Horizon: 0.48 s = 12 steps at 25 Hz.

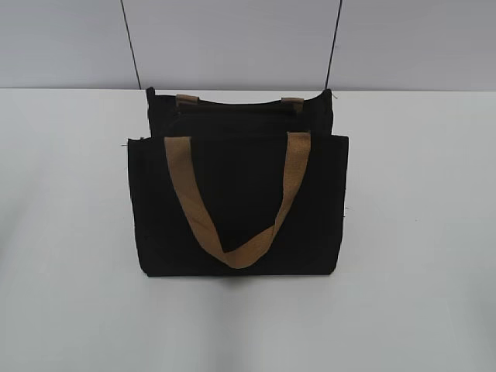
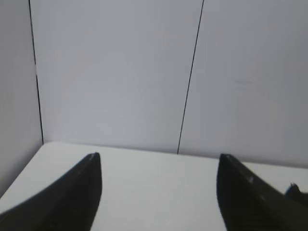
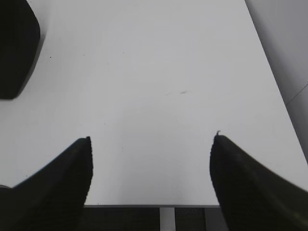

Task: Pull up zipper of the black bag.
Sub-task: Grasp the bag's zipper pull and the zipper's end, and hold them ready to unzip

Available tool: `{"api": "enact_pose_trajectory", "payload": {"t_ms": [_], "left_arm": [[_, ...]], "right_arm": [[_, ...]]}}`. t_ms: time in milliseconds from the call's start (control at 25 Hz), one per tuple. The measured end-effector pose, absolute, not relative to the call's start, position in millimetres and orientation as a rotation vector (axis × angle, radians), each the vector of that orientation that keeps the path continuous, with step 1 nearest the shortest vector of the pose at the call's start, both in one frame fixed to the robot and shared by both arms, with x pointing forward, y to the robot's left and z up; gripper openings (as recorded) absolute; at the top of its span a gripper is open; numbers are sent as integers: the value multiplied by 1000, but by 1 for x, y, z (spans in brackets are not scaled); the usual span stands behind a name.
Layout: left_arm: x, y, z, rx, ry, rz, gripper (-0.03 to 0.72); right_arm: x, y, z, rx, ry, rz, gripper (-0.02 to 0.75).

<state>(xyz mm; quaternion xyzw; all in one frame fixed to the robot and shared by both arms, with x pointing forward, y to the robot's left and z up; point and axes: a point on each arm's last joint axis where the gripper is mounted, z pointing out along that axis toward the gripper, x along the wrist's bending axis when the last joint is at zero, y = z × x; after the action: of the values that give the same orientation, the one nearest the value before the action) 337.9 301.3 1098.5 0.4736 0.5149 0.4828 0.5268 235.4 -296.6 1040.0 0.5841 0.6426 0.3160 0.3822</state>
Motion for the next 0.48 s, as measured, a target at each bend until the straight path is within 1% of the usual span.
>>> {"api": "enact_pose_trajectory", "payload": {"t_ms": [80,200,280,360,480], "left_arm": [[359,302,1087,1106,1167,1224,465],[391,299,1062,1203,1143,1227,434],[417,293,1038,1317,1148,1151,427],[434,283,1021,1409,1075,1063,412],[453,266,991,1529,991,856,384]], "right_arm": [[235,-297,1040,1490,1639,806,575],[235,-297,1040,1490,1639,806,575],[235,-297,1040,1490,1639,806,575],[235,-297,1040,1490,1639,806,575],[235,-297,1040,1490,1639,806,575]]}}
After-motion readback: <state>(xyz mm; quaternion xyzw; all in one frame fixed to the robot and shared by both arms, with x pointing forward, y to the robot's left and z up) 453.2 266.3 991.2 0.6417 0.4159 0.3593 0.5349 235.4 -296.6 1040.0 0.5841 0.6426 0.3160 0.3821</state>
